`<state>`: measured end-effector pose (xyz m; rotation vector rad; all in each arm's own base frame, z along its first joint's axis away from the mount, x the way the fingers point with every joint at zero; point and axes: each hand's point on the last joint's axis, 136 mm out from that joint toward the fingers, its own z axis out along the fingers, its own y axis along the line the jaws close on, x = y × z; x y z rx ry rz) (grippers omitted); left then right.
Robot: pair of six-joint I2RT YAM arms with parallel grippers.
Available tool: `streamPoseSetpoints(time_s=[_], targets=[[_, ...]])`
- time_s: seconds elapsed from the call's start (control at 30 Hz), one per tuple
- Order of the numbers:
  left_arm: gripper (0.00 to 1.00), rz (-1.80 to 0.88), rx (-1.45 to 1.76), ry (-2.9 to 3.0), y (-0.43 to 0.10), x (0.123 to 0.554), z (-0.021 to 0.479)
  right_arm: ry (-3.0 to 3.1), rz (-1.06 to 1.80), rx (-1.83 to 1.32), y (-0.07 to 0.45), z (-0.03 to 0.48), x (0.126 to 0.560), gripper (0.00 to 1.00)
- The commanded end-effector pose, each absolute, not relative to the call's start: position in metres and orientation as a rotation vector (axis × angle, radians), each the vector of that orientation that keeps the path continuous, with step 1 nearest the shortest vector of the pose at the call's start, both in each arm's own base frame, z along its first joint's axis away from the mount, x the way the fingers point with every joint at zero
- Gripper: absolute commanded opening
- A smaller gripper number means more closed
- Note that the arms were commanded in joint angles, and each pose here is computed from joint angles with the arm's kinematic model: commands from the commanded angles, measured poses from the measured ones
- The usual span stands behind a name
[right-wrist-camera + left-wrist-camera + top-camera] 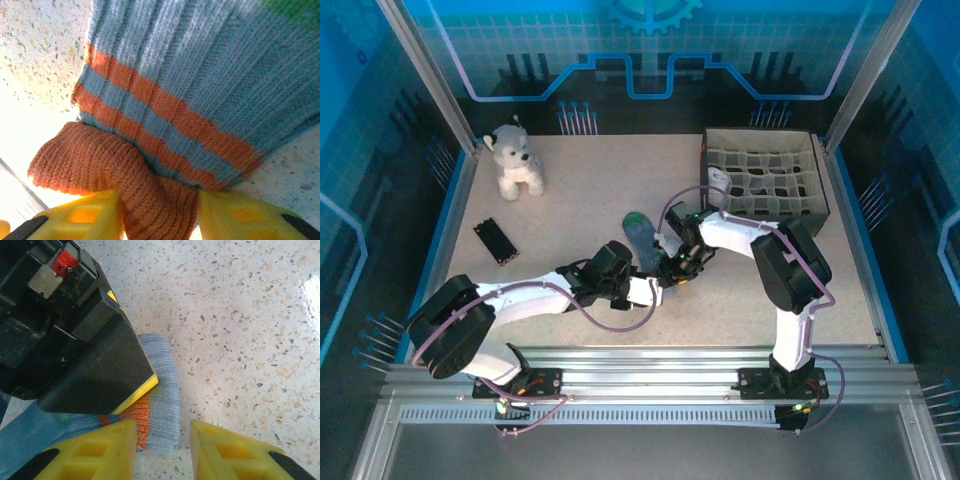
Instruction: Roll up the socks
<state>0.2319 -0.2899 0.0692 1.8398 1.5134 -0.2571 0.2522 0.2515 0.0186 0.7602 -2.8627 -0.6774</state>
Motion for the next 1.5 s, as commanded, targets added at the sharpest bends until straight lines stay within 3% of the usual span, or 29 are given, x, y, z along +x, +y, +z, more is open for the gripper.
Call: streamPoseSetpoints(time_s=[0.0, 0.87, 1.47], targets=[[0.33, -0.287, 1.88, 1.479, -0.296, 0.23, 0.07, -2.751, -0.462, 0.695, 0.219, -0.02, 0.223, 0.41], [0.36, -0.005, 2.047, 1.488, -0.285, 0.257, 0.017, -2.729, -0.468, 0.699, 0.218, -0.022, 0.22, 0.41], [0.33, 0.087, 2.138, 1.507, -0.269, 0.248, -0.023, -2.718, -0.602, 0.657, 0.224, -0.01, 0.226, 0.42]])
